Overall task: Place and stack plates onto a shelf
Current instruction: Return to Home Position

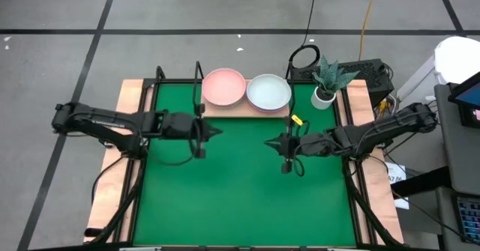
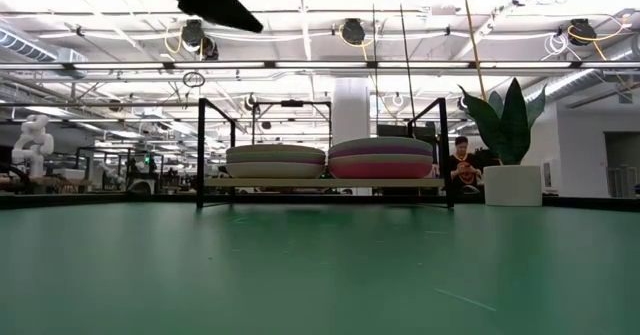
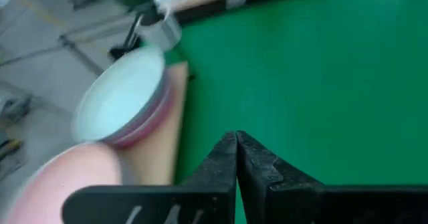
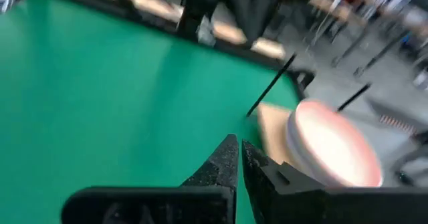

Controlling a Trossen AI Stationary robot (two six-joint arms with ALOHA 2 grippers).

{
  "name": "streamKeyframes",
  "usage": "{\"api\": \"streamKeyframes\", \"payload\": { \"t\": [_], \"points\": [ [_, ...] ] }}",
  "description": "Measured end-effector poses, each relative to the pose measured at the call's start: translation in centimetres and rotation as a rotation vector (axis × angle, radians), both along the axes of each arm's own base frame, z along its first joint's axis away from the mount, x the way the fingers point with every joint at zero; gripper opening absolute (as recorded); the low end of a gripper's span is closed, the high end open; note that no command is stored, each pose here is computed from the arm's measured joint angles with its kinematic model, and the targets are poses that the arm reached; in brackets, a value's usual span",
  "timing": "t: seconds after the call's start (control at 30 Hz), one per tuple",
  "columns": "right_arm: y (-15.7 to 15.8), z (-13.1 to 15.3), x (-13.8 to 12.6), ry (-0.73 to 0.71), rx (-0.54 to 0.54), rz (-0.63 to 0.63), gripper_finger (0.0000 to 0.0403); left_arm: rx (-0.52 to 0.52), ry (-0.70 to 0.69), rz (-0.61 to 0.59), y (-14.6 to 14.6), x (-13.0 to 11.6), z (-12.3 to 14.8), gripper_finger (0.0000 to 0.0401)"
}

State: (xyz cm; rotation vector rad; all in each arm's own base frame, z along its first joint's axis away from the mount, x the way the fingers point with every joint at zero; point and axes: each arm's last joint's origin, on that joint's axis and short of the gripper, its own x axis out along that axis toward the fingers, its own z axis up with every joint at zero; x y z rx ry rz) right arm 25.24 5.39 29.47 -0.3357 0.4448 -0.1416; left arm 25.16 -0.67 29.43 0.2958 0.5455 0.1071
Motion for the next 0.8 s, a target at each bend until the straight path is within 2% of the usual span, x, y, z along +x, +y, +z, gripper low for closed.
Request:
{"api": "streamKeyframes", "payload": {
  "t": [0.17,0.33,0.47,0.8],
  "points": [
    [-1.1,-0.8,-1.0,-0.172,-0.017,-0.004,0.0001,-0.073,-0.188,-0.08,-1.4,-2.3,-3.1,0.0005],
    [-2.0,-2.6,-2.6,-0.227,0.041,0.083,0.0001,-0.13,-0.323,-0.09,-2.0,-5.0,-5.0,0.0005],
    [-2.4,-3.8,-4.0,-0.244,0.068,0.082,0.0,-0.165,-0.4,-0.099,-2.4,-6.9,-6.2,0.0004],
    [-2.8,-8.0,-6.7,-0.257,0.102,0.149,0.0,-0.13,-0.375,-0.106,-2.1,-8.9,-8.7,0.0004]
  ]
}}
